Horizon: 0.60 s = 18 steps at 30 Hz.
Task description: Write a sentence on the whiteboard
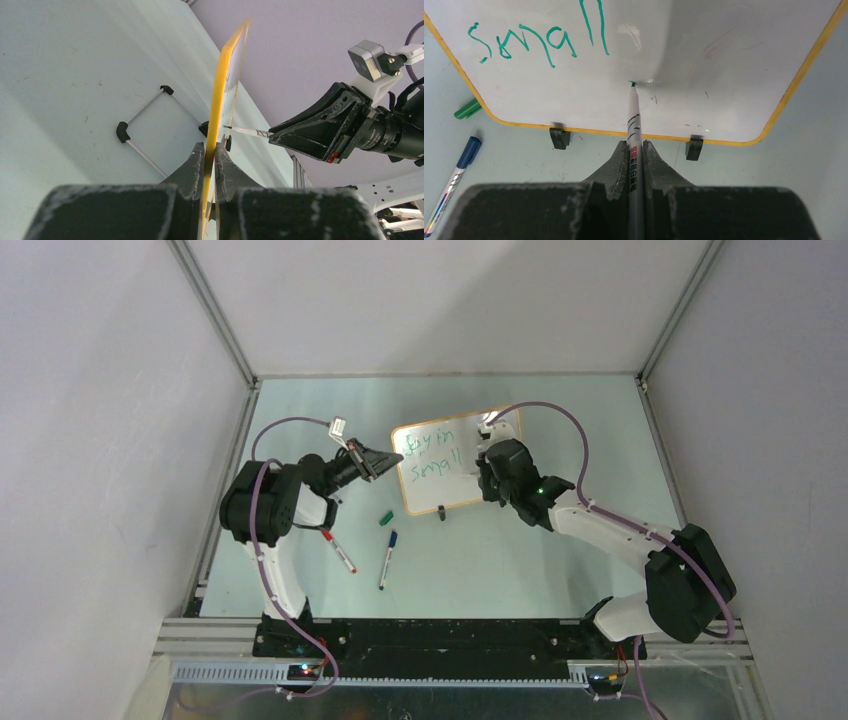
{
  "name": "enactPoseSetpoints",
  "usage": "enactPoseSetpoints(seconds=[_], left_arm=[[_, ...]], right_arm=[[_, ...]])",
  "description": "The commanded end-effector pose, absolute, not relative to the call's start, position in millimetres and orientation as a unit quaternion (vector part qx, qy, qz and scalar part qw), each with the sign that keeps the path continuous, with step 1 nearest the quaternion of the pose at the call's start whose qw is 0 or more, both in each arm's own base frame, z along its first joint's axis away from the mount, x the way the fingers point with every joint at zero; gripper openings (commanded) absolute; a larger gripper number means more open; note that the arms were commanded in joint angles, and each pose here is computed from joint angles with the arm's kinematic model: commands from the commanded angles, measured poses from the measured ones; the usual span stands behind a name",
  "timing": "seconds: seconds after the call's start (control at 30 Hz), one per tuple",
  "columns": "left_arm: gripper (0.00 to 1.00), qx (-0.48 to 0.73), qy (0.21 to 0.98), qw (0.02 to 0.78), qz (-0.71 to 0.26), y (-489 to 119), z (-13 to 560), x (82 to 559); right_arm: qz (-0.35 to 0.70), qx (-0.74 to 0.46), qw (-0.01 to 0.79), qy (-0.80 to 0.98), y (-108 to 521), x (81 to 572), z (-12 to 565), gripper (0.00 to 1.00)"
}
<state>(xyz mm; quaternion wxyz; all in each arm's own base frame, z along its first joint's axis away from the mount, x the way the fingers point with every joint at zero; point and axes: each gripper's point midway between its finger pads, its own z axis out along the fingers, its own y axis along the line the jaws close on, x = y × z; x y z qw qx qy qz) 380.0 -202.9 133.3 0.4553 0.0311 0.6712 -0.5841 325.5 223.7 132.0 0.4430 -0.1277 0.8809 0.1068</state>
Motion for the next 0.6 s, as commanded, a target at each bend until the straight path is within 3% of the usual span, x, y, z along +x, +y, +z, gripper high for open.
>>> enactPoseSetpoints(seconds=[0.0, 0.57], left_arm=[[0.00, 0.059, 0.651, 0.475, -0.589, -208, 150, 379], [0.00, 0.059, 0.651, 0.475, -0.589, -208, 150, 380]], right_arm=[[0.134, -0.135, 0.468, 0.863, 239, 334, 156, 0.00], [0.124, -0.140, 0.456, 0.870, 242, 335, 151, 0.00]])
